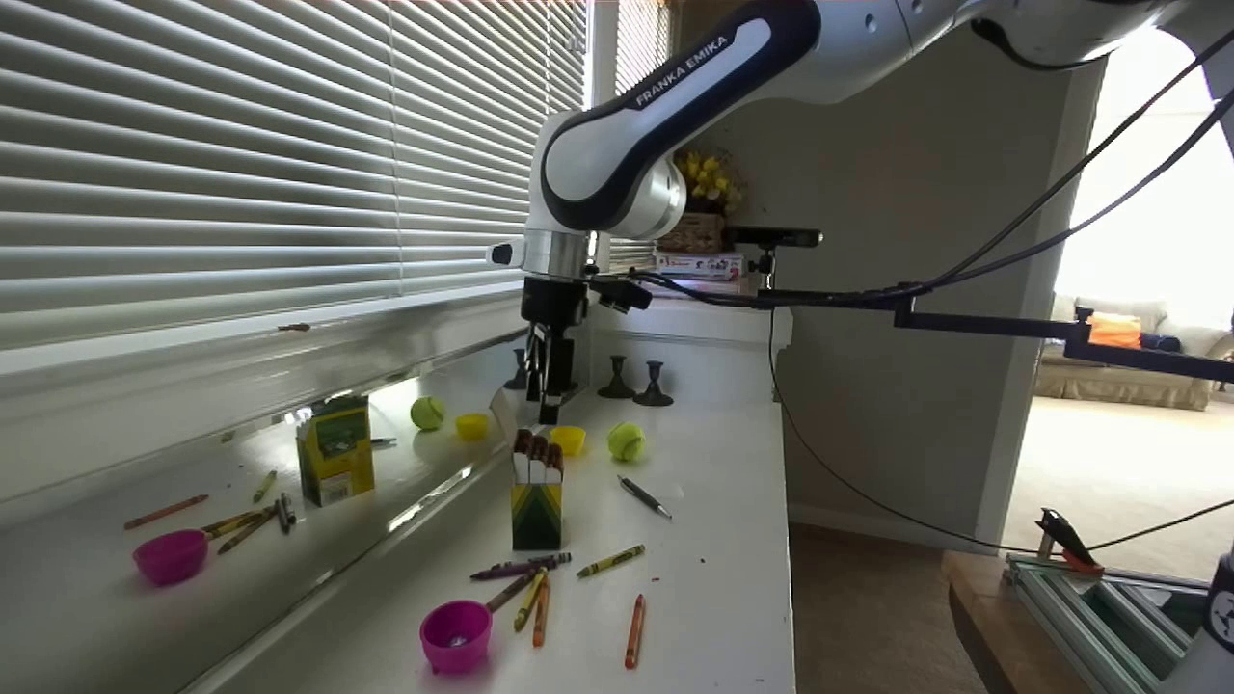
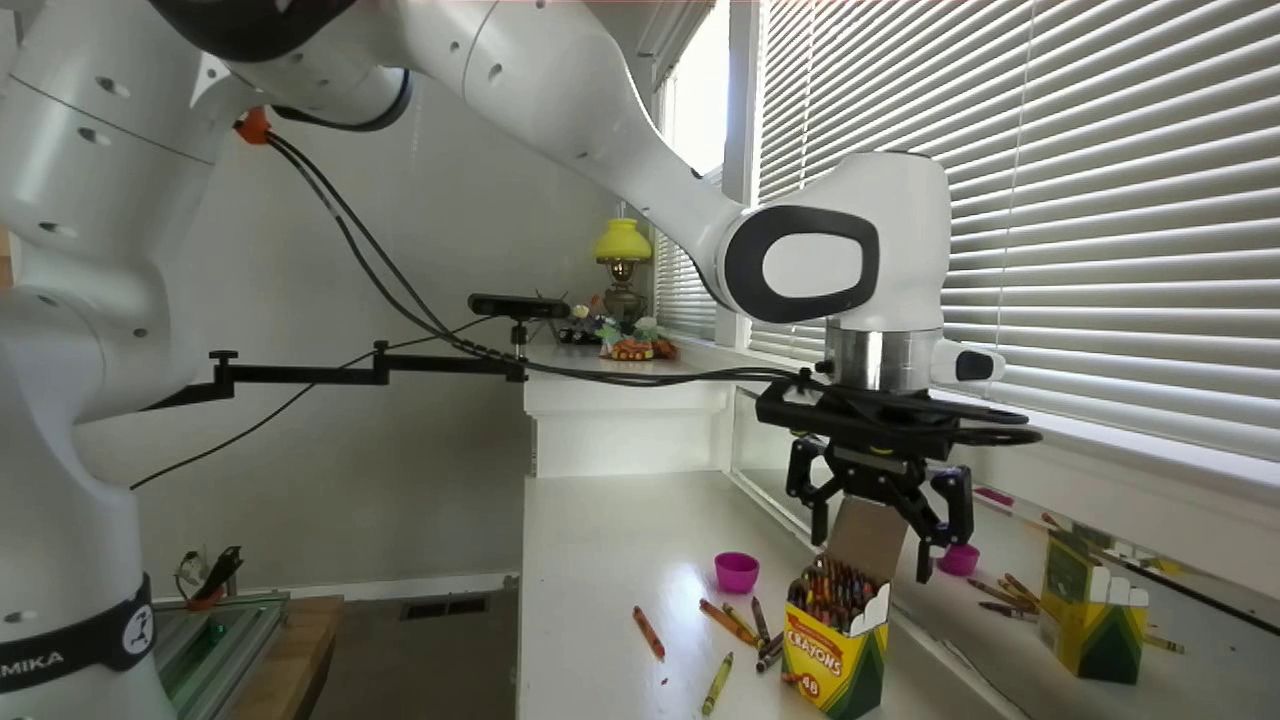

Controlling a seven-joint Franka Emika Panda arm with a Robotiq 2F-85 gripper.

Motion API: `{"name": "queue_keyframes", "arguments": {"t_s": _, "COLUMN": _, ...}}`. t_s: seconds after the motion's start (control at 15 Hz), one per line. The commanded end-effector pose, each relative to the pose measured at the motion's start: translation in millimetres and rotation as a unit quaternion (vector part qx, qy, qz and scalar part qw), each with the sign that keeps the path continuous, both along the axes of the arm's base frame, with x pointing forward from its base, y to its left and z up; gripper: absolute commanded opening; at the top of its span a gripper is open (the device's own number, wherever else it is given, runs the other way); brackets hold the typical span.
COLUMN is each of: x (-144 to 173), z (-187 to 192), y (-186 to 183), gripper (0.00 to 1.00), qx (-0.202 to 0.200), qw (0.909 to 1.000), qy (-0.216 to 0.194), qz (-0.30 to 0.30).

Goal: Move the box of crayons slightly to the right

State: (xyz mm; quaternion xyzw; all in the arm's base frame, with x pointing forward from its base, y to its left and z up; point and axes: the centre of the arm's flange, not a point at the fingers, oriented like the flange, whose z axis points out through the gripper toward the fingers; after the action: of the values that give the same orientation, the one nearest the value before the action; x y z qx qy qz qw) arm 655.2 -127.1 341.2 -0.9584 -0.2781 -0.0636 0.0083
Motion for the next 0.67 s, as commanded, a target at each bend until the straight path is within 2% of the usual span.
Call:
{"name": "queue_keyframes", "arguments": {"t_s": 0.0, "x": 6.4, "z": 5.2, "y": -0.9, "gripper": 1.0, "qx": -0.006, "qw": 0.9984, "qy": -0.03, "qz": 0.048}}
{"name": "queue_keyframes", "arguments": {"t_s": 0.4, "x": 10.1, "z": 3.5, "y": 1.6, "gripper": 1.0, "qx": -0.002, "qw": 0.996, "qy": -0.035, "qz": 0.082}}
{"name": "queue_keyframes", "arguments": {"t_s": 0.53, "x": 8.3, "z": 4.7, "y": 1.7, "gripper": 1.0, "qx": 0.007, "qw": 0.9978, "qy": -0.014, "qz": 0.064}}
{"name": "queue_keyframes", "arguments": {"t_s": 0.6, "x": 3.0, "z": 9.1, "y": 4.2, "gripper": 1.0, "qx": 0.028, "qw": 0.9981, "qy": 0.013, "qz": 0.054}}
